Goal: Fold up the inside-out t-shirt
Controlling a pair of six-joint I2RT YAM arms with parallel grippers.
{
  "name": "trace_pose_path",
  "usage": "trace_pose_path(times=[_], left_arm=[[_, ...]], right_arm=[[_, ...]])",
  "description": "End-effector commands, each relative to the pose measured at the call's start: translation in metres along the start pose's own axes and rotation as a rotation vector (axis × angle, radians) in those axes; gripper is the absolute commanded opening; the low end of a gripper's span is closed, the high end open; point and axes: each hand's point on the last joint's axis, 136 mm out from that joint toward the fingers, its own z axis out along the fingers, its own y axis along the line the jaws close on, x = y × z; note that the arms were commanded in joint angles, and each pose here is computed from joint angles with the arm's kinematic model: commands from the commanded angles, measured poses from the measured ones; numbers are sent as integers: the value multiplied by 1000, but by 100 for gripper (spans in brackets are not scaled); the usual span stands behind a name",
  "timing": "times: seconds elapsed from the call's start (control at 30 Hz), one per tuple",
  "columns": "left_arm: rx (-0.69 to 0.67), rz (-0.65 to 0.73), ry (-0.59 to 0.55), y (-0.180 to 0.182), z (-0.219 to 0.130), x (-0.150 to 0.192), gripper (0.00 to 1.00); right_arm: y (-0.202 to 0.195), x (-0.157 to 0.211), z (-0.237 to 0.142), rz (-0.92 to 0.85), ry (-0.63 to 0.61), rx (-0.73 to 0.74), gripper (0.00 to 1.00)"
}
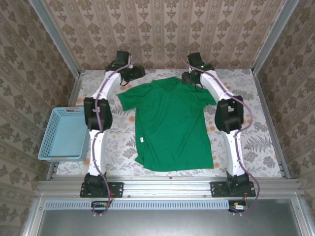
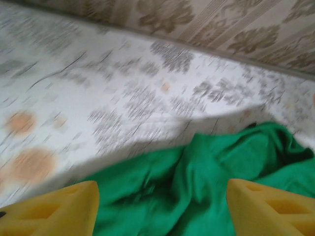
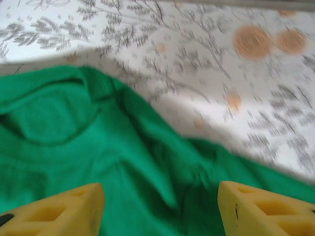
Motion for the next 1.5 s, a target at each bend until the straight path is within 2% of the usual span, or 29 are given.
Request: trace_pose_path(times=[0.0,0.27,0.5,0.63,0.7,0.9,1.1,1.2,1.47], left_arm=[[-63,4,18,2,-43,26,71],[-126,41,38,4,-106,153,73],[-153,286,146,-14,-135,284,72],[-107,363,166,-19,-153,331,71],[-59,449,164,-35,-162,350,71],[130,781,186,-91,-182,409,70],[236,1015,363,-119,-177,466,66],[277,1066,434,-128,-172,484,63],[256,1136,514,-127,-158,501,57]], right_arm=[[-2,14,-48,119,-26,-37,66],[18,158,-108,207,62,-109,70],[33,266,-152,133,108,-75,70],[26,307,-166,196,109,-88,70],[17,327,-168,258,116,-95,70],[-14,354,-174,356,87,-51,72],[-31,350,-183,410,46,-2,73],[-37,348,-187,432,27,6,73],[-40,347,-191,448,12,-13,74]])
